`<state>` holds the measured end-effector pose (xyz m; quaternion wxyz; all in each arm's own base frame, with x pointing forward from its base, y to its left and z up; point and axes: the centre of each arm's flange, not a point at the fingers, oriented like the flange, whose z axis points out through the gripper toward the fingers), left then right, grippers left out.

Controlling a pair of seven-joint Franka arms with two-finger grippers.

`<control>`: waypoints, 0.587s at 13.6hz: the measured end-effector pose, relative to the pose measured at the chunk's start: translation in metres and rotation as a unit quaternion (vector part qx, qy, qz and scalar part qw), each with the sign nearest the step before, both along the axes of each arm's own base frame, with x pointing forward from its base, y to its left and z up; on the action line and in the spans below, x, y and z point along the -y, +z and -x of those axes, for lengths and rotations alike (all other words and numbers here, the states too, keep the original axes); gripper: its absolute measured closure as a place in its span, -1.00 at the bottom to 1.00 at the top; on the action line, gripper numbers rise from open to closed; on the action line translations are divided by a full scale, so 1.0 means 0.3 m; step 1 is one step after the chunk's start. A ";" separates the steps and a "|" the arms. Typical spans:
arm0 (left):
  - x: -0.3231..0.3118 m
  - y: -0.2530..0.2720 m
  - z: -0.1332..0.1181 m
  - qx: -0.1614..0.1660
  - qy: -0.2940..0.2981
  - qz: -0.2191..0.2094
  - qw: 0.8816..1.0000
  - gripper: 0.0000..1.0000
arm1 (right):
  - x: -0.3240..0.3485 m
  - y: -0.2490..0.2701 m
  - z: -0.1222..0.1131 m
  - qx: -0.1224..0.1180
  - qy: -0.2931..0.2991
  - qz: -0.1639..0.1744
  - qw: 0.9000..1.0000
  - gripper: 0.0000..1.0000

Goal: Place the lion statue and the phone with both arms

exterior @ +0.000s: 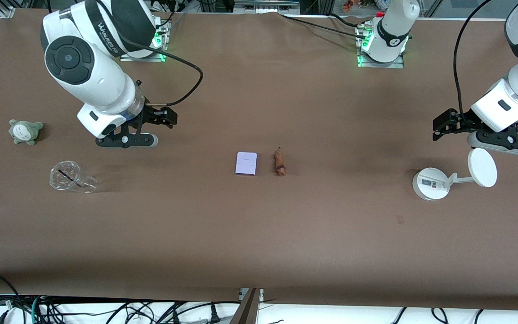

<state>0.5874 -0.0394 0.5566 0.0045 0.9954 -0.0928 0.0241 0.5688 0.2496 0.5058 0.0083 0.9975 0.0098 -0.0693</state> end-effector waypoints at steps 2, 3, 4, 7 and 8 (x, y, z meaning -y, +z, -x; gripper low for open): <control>0.000 0.000 0.000 0.000 0.000 0.000 1.000 -1.00 | 0.017 0.026 -0.013 0.007 -0.004 -0.002 1.000 -1.00; 0.000 0.000 0.000 0.000 0.000 0.000 1.000 -1.00 | 0.021 0.033 -0.016 0.009 -0.005 -0.003 1.000 -1.00; 0.000 0.000 0.000 0.000 0.000 0.000 1.000 -1.00 | 0.021 0.037 -0.017 0.010 -0.005 -0.004 1.000 -1.00; 0.000 0.000 0.000 0.000 0.000 0.000 1.000 -1.00 | 0.021 0.038 -0.017 0.011 -0.005 -0.004 1.000 -1.00; 0.000 0.000 0.000 0.000 0.000 0.000 1.000 -1.00 | 0.020 0.038 -0.017 0.010 -0.005 -0.004 1.000 -1.00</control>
